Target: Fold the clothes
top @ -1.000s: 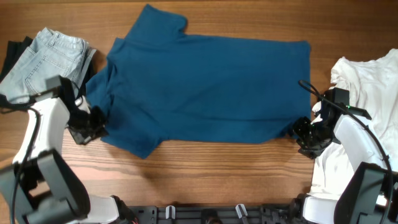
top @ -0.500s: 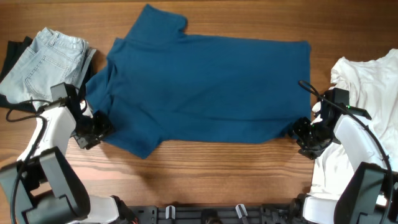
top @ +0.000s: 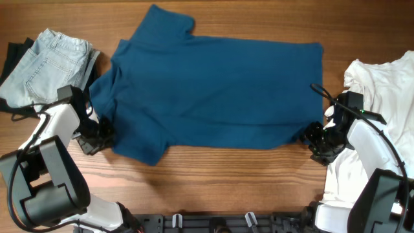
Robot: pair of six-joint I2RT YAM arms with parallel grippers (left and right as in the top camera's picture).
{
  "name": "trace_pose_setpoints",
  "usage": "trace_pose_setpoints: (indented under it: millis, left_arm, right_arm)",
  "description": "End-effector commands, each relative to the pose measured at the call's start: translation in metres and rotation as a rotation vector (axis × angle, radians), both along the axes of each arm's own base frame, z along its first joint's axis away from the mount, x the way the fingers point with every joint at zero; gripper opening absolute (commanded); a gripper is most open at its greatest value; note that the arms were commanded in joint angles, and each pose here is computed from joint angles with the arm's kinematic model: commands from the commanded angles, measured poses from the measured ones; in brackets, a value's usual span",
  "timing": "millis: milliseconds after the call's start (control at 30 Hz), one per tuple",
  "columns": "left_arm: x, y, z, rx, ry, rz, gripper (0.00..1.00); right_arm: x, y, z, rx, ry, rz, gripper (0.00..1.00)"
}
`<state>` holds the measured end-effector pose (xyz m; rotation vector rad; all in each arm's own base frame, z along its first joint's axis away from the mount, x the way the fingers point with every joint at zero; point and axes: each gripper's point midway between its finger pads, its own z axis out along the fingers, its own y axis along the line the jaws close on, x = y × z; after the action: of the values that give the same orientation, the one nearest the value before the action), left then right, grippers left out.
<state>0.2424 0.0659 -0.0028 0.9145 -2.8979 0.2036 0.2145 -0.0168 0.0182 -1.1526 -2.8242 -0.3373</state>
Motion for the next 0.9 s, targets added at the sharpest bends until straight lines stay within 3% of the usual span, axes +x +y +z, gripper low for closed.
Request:
trace_pose_setpoints:
  millis: [0,233,333,467,533,600,700,800,867]
  left_arm:
    - [-0.001,-0.005,0.026,-0.011,-0.017,-0.01,0.04]
    - [0.009,-0.002,0.091,0.057,-0.201,0.063,0.04]
    - [0.007,-0.002,0.103,0.068,-0.235,0.078,0.04]
    - [0.005,-0.003,0.107,0.07,-0.245,0.081,0.04]
    - [0.005,-0.003,0.107,0.071,-0.245,0.081,0.04]
    - [0.005,-0.003,0.107,0.071,-0.245,0.081,0.04]
    - [0.007,-0.002,0.108,0.073,-0.252,0.081,0.04]
    - [0.009,-0.002,0.108,0.076,-0.26,0.081,0.04]
    - [0.011,-0.001,0.108,0.077,-0.267,0.08,0.04]
  right_arm:
    - [0.0,0.002,0.001,0.006,-0.011,0.014,0.65]
    - [0.005,0.003,0.002,0.015,-0.033,0.018,0.64]
    - [0.026,0.025,0.011,0.144,-0.193,0.197,0.64]
    - [0.045,0.018,0.031,0.181,-0.273,0.164,0.61]
    - [0.043,0.007,0.035,0.151,-0.246,0.138,0.61]
    - [0.023,-0.011,0.028,0.069,-0.133,0.077,0.7]
    - [0.004,-0.031,0.022,-0.017,-0.022,-0.033,0.74]
    - [0.007,-0.029,0.024,0.015,-0.043,-0.031,0.58]
    - [0.006,-0.029,0.023,0.015,-0.035,-0.061,0.41]
